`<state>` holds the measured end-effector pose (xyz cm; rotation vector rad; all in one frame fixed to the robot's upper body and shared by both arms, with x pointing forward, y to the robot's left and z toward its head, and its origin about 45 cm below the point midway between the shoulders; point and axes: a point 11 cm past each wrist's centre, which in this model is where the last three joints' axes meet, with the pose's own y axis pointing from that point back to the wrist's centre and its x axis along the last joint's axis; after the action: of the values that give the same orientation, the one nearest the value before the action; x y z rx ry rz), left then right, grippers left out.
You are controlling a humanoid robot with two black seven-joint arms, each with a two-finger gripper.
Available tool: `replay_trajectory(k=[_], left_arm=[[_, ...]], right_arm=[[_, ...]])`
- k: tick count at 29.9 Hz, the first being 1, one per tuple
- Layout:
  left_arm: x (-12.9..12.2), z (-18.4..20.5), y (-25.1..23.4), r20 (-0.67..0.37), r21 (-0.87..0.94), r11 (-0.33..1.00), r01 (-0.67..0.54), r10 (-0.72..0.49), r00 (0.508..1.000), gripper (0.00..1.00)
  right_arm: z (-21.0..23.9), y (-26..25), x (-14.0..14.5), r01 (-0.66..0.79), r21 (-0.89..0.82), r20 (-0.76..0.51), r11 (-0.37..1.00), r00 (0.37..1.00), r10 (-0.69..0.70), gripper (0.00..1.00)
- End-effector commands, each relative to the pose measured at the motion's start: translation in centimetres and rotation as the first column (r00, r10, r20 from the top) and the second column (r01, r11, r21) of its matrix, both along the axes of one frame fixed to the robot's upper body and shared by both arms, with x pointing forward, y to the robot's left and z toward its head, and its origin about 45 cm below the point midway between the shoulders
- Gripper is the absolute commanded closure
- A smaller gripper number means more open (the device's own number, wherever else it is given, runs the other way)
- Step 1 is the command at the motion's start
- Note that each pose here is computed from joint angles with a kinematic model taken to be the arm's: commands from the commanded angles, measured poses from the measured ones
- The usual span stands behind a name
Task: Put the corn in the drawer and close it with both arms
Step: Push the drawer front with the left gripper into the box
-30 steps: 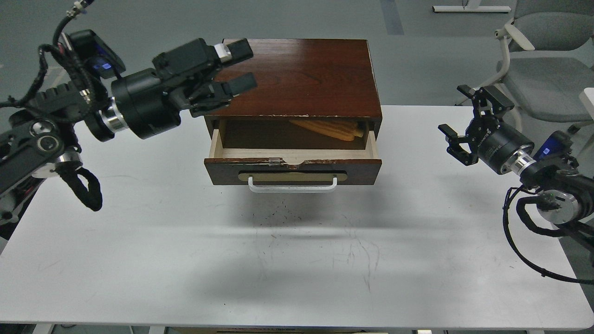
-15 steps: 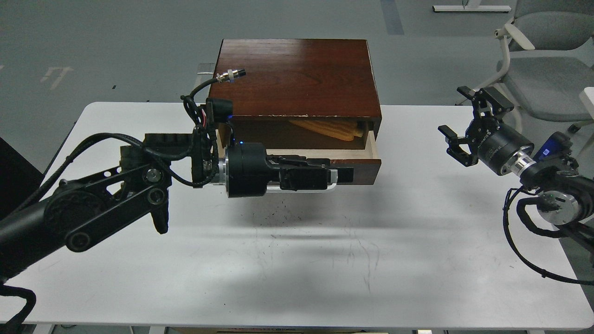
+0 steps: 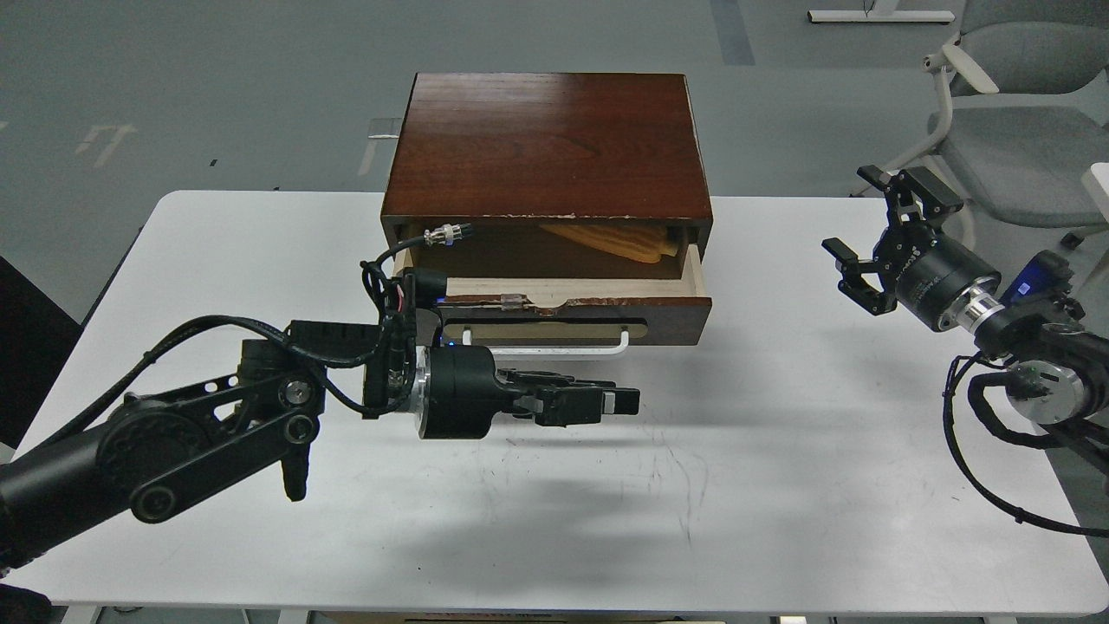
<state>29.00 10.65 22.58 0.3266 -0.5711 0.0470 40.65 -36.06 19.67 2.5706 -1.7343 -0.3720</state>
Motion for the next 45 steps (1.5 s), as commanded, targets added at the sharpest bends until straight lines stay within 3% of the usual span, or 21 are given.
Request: replay_trajectory(k=[1,11,45], left_arm=[[0.3,-0.6,0.5,-0.014,0.021,0.999,-0.034,0.035,0.999,1.0],[1.1,-2.2,2.8,-0.073,0.047,0.993,-0.112,0.115,0.991,1.0],[3.1,-3.0,5.4,-0.077,0.078,0.976,-0.201,0.207,0.975,1.0]], right_arm=[[0.0,0.0,0.0,0.001,-0.001,0.0,1.0,1.0,-0.001,0.0],[-0.3,-0.1,-0.2,0.003,-0.002,-0.008,1.0,1.0,-0.003,0.0],[-1.0,-0.3,-0.7,0.004,-0.003,-0.024,1.0,1.0,-0.004,0.0]])
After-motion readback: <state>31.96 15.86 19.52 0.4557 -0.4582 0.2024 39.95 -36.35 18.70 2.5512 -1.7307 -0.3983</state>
